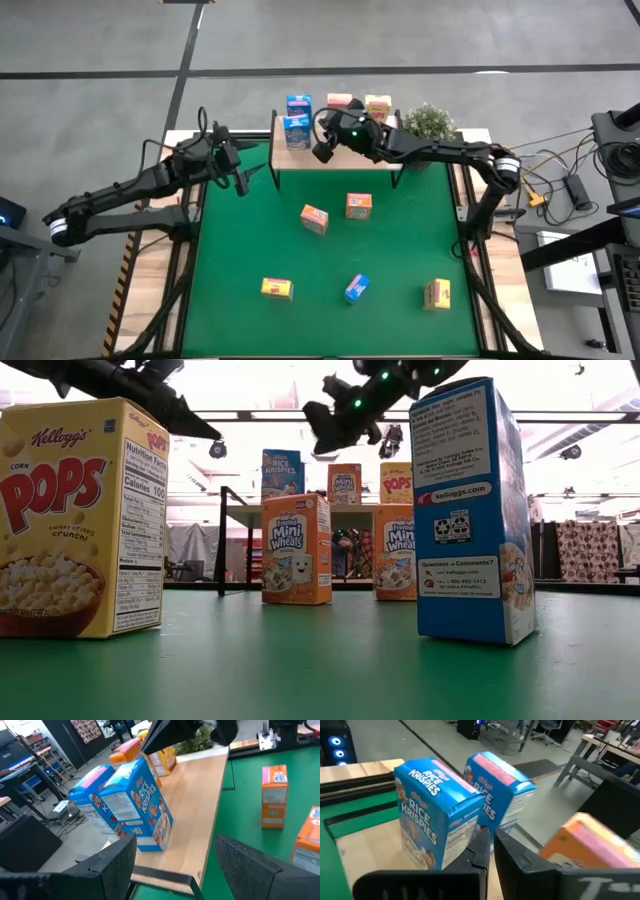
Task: Stack cereal on shelf
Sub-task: Put the top blue cereal box on the shelf
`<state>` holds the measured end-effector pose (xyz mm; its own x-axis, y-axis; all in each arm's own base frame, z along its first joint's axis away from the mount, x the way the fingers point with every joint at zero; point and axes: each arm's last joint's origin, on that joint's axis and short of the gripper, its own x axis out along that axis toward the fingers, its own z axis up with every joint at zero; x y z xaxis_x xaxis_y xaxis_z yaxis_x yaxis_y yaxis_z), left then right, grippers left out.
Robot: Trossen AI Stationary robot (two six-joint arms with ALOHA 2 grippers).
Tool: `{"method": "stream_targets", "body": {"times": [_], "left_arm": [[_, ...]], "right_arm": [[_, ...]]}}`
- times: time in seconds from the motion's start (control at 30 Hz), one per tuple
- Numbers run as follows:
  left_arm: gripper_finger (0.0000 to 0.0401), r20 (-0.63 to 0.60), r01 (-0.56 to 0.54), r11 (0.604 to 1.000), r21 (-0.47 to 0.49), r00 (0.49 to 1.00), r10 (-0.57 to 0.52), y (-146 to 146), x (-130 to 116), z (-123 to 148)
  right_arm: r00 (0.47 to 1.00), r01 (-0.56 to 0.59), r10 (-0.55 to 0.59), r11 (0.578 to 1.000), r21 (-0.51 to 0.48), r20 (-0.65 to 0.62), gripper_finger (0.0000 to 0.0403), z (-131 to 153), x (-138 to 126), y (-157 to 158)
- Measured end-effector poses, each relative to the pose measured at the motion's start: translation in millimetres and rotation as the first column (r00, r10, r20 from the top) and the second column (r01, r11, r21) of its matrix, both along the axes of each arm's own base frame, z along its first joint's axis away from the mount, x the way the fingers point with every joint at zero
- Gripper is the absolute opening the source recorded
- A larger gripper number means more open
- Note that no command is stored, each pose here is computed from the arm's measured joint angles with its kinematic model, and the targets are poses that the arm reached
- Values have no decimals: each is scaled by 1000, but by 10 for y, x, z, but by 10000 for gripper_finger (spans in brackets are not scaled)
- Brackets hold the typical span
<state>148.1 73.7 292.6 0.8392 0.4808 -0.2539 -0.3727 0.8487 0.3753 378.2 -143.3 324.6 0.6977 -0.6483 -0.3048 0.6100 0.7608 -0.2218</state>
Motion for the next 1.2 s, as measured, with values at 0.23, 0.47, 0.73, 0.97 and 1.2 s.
{"method": "stream_targets", "body": {"times": [0.23, 0.47, 0.73, 0.97, 1.2], "left_arm": [[251, 30, -11, 999, -35, 999, 12, 84, 176, -55], [209, 8, -18, 998, -62, 1000, 18, 214, 434, -202], [54, -45, -61, 998, -1, 997, 60, 482, 626, -96], [11, -71, -126, 992, 8, 989, 127, 690, 653, -89], [1, -96, -155, 988, 4, 983, 154, 779, 715, -121]], "right_arm": [[985, -149, 145, 988, -41, -94, 13, 15, -82, 290], [974, -213, 205, 973, -85, -99, 13, -298, -196, 522], [972, -233, 232, 964, -128, -28, 13, -398, -523, 687], [971, -233, 238, 960, -155, 15, 13, -409, -772, 738], [971, -237, 241, 958, -161, 5, 13, -490, -831, 750]]}}
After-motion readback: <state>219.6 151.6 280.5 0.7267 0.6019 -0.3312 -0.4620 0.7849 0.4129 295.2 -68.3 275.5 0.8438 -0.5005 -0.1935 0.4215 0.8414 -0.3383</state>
